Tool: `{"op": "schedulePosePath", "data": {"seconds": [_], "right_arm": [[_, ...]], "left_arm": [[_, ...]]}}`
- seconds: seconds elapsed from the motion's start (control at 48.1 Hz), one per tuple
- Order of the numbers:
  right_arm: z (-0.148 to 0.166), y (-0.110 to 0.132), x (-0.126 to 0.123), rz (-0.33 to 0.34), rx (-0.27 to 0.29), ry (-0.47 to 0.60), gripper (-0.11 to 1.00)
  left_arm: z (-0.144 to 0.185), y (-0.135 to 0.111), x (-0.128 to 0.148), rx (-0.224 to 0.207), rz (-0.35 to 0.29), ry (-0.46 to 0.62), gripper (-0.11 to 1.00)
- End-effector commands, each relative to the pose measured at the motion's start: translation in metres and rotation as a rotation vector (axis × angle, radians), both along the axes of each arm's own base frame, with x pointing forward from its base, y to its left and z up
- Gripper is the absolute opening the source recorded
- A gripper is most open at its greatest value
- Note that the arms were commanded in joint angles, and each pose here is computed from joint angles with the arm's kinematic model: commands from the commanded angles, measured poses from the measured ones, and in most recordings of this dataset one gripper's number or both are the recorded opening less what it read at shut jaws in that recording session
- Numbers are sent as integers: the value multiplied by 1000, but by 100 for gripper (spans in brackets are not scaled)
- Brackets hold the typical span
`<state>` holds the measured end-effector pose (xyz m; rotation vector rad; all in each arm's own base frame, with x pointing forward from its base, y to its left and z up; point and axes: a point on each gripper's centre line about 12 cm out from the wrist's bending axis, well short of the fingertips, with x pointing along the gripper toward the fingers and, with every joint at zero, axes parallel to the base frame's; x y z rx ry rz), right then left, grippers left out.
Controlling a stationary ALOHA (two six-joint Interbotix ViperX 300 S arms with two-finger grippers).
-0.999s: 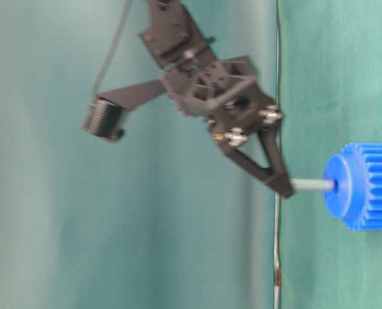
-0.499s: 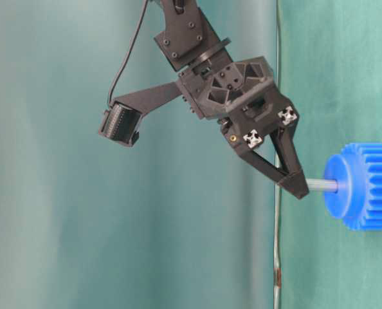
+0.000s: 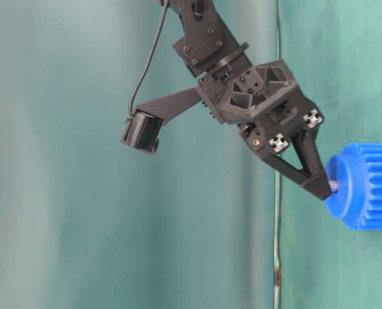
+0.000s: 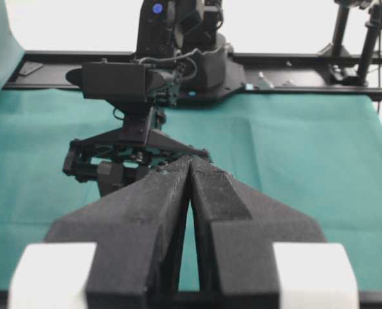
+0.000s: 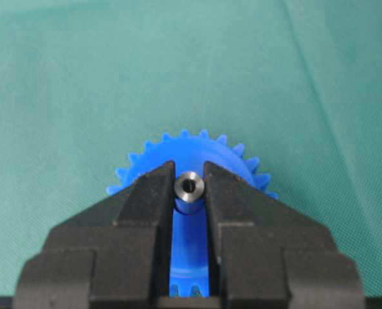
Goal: Insert the shaft placed at a random location into the center hole of the medium gear at another random location.
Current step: 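Lower the shaft into the gear's center hole with the right gripper, then open the right gripper and raise it away from the gear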
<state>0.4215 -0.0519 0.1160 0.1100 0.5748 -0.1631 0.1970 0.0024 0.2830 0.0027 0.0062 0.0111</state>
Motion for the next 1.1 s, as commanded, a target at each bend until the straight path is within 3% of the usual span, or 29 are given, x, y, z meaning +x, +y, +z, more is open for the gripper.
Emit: {"op": "schedulePosePath", "data": {"seconds": [0.0, 0.707, 0.77, 0.957, 1.019, 1.082], "right_arm": [[15, 0, 8, -2, -3, -58, 13], [11, 1, 8, 0, -2, -54, 15], [12, 1, 8, -2, -2, -55, 25], [12, 0, 8, -5, -1, -62, 80], [12, 0, 8, -5, -2, -65, 86], [12, 0, 8, -5, -2, -66, 85]], "left_arm": [[11, 0, 2, 2, 1, -28, 0], [10, 0, 2, 2, 1, -23, 0], [10, 0, 2, 2, -1, -23, 0], [10, 0, 2, 2, 1, -23, 0], [10, 0, 2, 2, -1, -23, 0], [11, 0, 2, 2, -1, -25, 0]]}}
